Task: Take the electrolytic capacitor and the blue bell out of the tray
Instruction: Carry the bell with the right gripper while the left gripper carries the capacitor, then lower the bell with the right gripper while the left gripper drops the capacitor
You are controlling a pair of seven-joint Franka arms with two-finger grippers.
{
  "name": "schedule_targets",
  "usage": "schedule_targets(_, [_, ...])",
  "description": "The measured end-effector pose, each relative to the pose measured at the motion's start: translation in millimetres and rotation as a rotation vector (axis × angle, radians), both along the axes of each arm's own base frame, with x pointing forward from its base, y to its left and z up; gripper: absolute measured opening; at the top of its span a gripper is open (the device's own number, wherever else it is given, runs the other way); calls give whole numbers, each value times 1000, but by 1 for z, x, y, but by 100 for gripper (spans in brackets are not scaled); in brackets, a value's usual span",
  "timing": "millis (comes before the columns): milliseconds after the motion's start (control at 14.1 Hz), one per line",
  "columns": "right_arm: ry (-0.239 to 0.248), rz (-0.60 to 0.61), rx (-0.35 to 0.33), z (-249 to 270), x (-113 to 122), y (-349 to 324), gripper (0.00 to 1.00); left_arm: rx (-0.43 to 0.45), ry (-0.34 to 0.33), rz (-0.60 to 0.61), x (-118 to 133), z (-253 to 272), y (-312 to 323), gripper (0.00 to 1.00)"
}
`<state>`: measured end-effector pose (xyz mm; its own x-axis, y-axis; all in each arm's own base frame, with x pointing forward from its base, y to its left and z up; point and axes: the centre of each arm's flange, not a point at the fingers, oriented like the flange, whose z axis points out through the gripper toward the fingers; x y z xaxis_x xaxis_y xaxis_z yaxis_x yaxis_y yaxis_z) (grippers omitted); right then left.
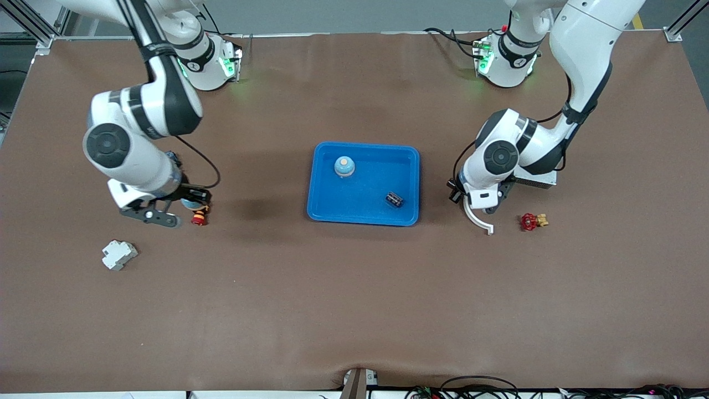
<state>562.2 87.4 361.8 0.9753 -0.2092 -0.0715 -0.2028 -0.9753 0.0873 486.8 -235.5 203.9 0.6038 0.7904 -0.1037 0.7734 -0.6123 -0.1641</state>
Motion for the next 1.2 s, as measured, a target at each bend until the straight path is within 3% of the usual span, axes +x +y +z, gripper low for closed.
schedule_targets(212, [-6, 43, 15, -23, -12, -42, 63, 8, 16, -17, -10, -6, -4, 30])
schedule_targets(495, [-49, 96, 31, -55, -26, -99, 63, 28, 59, -32, -29, -23, 1, 30])
schedule_targets(707, [-63, 101, 35, -80, -41, -137, 63, 29, 57, -38, -30, -23, 0, 30])
schedule_targets(777, [-62, 98, 36, -87, -45, -142, 63, 25, 56, -41, -31, -24, -2, 34])
schedule_targets(990, [-54, 85, 45, -114, -49, -144, 63, 13, 59, -47, -33, -31, -8, 63])
schedule_targets(1202, [-43, 63, 63, -147, -51, -142, 63, -2, 19, -30, -13, -16, -10, 93])
